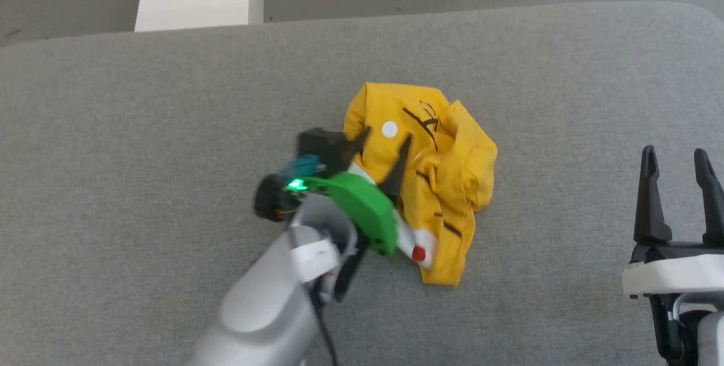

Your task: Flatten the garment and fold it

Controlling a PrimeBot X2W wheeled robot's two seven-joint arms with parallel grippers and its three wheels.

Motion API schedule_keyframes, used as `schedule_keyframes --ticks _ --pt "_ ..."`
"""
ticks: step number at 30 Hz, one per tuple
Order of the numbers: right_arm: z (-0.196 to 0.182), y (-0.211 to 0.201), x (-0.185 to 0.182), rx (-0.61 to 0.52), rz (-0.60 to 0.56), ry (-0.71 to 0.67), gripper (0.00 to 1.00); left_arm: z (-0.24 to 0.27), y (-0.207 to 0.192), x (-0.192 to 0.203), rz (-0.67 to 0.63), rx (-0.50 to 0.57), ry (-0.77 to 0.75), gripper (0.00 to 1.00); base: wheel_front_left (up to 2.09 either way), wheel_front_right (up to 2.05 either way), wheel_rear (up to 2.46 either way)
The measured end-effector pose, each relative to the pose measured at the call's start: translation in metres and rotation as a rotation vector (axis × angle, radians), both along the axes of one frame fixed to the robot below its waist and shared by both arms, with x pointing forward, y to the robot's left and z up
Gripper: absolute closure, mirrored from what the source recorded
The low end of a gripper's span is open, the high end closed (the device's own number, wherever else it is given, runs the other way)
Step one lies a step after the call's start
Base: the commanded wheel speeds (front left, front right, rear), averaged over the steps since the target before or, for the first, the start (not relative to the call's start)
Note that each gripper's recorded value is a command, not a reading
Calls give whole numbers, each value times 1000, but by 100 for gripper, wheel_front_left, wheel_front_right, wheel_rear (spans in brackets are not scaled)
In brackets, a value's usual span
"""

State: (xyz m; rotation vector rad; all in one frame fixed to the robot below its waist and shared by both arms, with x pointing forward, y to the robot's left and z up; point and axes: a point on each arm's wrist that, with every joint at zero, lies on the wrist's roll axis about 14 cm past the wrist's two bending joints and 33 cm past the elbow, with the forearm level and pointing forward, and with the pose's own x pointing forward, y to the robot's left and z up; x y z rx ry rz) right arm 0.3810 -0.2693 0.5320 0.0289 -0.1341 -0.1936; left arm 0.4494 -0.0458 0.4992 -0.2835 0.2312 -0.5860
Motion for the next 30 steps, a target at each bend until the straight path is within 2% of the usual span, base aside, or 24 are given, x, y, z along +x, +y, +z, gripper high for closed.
schedule_keyframes --ticks 2,7,14,17,23,30 --pt "1 0 -5 -1 0 0 0 17 22 5 73 -32 -69 0 0 0 0" --pt "2 0 -18 4 -2 5 0 39 101 3 294 -34 -203 0 0 0 0" --pt "0 3 -32 12 4 15 0 65 173 -33 487 -35 -331 0 0 0 0" --pt "-4 6 -38 17 12 34 0 62 190 -54 516 34 -357 0 0 0 0" --pt "-10 13 -41 23 35 59 0 57 198 -81 552 100 -379 0 0 0 0" --pt "2 28 -27 48 88 48 0 54 199 -87 566 69 -367 0 0 0 0"
